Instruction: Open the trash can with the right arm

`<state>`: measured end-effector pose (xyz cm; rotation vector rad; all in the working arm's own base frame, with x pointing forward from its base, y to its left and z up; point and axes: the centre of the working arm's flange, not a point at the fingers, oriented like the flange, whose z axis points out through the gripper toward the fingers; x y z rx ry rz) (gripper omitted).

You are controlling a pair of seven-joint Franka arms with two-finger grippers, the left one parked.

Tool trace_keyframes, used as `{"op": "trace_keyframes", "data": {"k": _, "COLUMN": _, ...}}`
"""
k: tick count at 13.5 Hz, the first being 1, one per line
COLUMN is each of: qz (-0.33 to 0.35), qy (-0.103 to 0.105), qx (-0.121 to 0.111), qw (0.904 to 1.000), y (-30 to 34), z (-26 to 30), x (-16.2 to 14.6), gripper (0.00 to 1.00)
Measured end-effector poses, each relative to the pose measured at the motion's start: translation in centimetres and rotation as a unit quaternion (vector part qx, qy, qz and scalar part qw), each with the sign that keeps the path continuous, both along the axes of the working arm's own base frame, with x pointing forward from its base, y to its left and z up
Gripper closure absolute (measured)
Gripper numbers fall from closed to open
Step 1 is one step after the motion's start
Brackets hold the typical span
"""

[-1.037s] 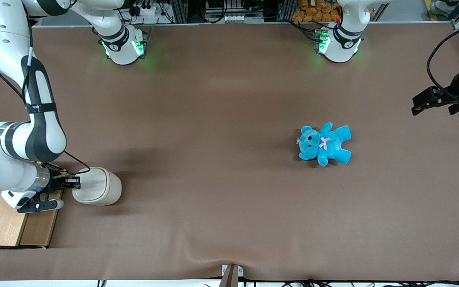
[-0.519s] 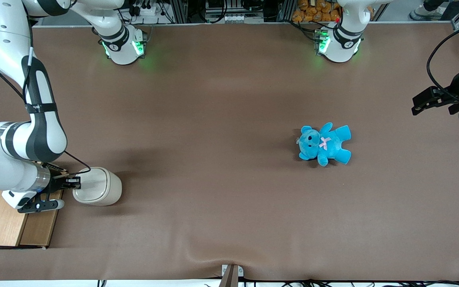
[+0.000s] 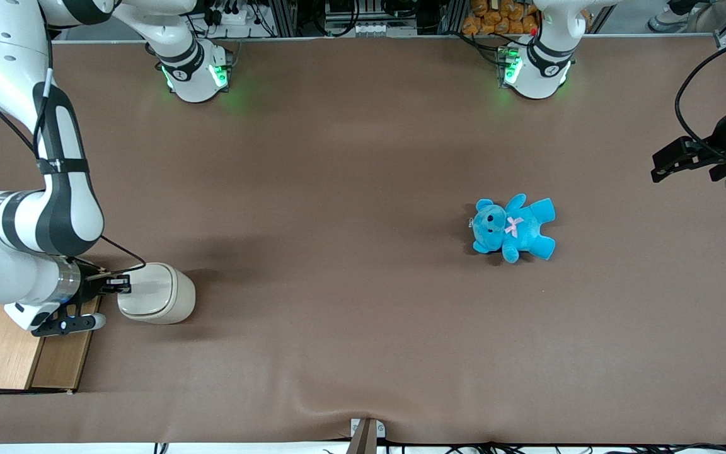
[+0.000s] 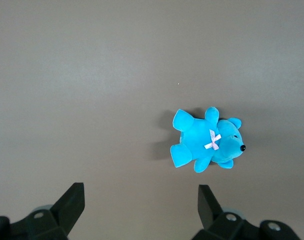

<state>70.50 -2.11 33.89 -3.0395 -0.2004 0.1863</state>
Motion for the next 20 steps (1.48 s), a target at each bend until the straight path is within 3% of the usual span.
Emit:
{"op": "trace_keyframes", "data": {"k": 4, "qz": -0.028, "qy": 0.015, "qx": 0.014, "qw": 0.9994, "y": 1.7, "z": 2.1, "x": 0.2, "gripper": 0.99}}
{"op": "trace_keyframes", "data": {"k": 11, "qz": -0.090, "qy": 0.055, "qx": 0.075, "qw": 0.9916, "y": 5.4, "z": 3.5, "x": -0.2, "gripper": 0.95}}
{"op": "trace_keyframes", "data": {"k": 12, "qz": -0.099, "qy": 0.065, "qx": 0.080, "qw": 0.9897, "y": 5.7, "z": 3.7, "x": -0.4, "gripper": 0.90}}
{"op": "trace_keyframes", "data": {"k": 14, "qz": -0.104, "qy": 0.073, "qx": 0.086, "qw": 0.9882, "y": 6.4, "z": 4.3, "x": -0.6, "gripper": 0.68}}
{"op": "trace_keyframes", "data": {"k": 17, "qz": -0.096, "qy": 0.063, "qx": 0.091, "qw": 0.9891, "y": 7.3, "z": 6.9, "x": -0.8, "gripper": 0.37}}
{"op": "trace_keyframes", "data": {"k": 20, "qz": -0.089, "qy": 0.046, "qx": 0.075, "qw": 0.9922, "y": 6.9, "z": 10.4, "x": -1.5, "gripper": 0.06}}
